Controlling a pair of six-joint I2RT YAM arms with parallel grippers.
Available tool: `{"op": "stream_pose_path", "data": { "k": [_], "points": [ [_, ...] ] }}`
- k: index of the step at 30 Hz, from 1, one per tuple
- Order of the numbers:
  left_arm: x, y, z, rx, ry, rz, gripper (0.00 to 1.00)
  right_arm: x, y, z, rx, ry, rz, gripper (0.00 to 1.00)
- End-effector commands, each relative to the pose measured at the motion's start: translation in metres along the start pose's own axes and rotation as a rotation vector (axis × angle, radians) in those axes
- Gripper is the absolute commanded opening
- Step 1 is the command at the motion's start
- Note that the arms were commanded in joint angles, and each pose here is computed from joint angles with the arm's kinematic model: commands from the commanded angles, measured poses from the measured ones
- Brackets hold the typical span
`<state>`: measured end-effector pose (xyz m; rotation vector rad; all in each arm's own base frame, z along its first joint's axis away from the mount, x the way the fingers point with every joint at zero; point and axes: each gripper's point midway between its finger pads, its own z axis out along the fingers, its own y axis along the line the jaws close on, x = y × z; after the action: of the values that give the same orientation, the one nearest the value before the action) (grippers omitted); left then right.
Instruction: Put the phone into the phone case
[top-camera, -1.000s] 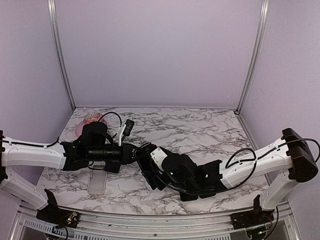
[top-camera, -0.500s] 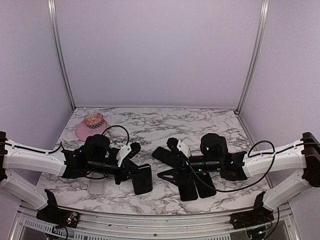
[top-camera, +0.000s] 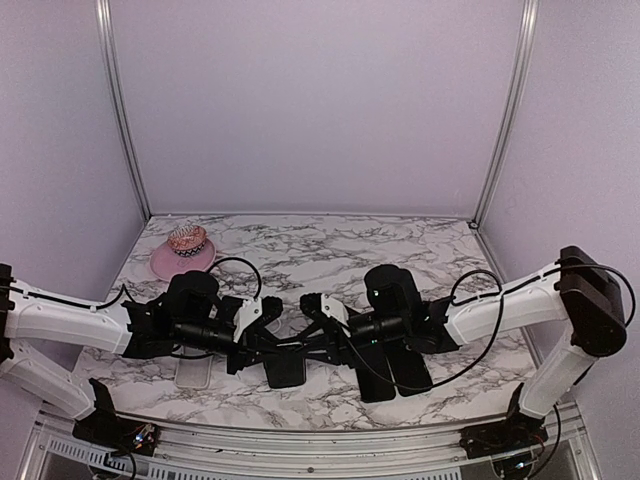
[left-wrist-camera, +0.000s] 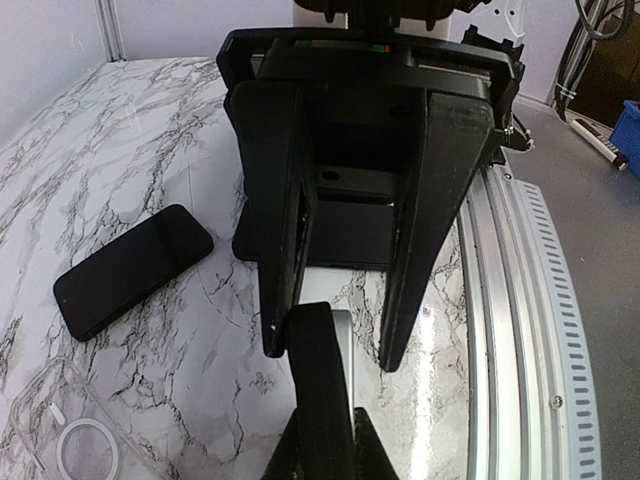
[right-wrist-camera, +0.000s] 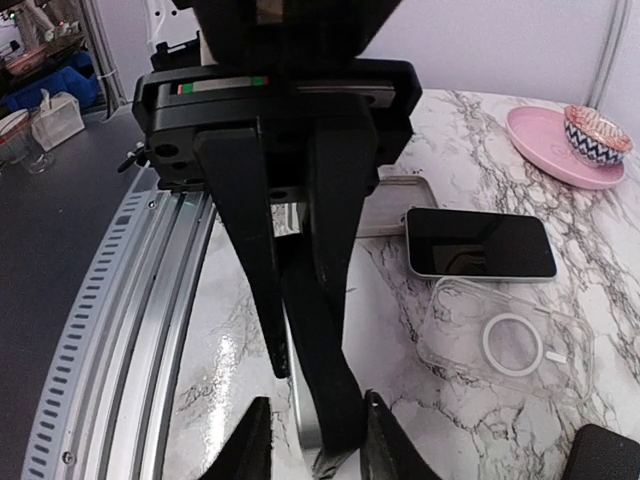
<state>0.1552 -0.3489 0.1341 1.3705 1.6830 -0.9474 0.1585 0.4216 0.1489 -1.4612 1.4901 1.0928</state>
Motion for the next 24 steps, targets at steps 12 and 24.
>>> {"op": "stream_pose_path", "data": {
  "k": [12,24],
  "points": [
    [-0.001,0.007,-0.007,-0.070,-0.027,-0.010,0.52,-0.040,-0.002,-0.014,-0.025,-0.091,-0.057,0.00],
    [-0.026,-0.001,-0.012,-0.022,-0.107,-0.003,0.00,-0.017,0.000,-0.015,-0.055,-0.054,0.035,0.45]
  ]
}}
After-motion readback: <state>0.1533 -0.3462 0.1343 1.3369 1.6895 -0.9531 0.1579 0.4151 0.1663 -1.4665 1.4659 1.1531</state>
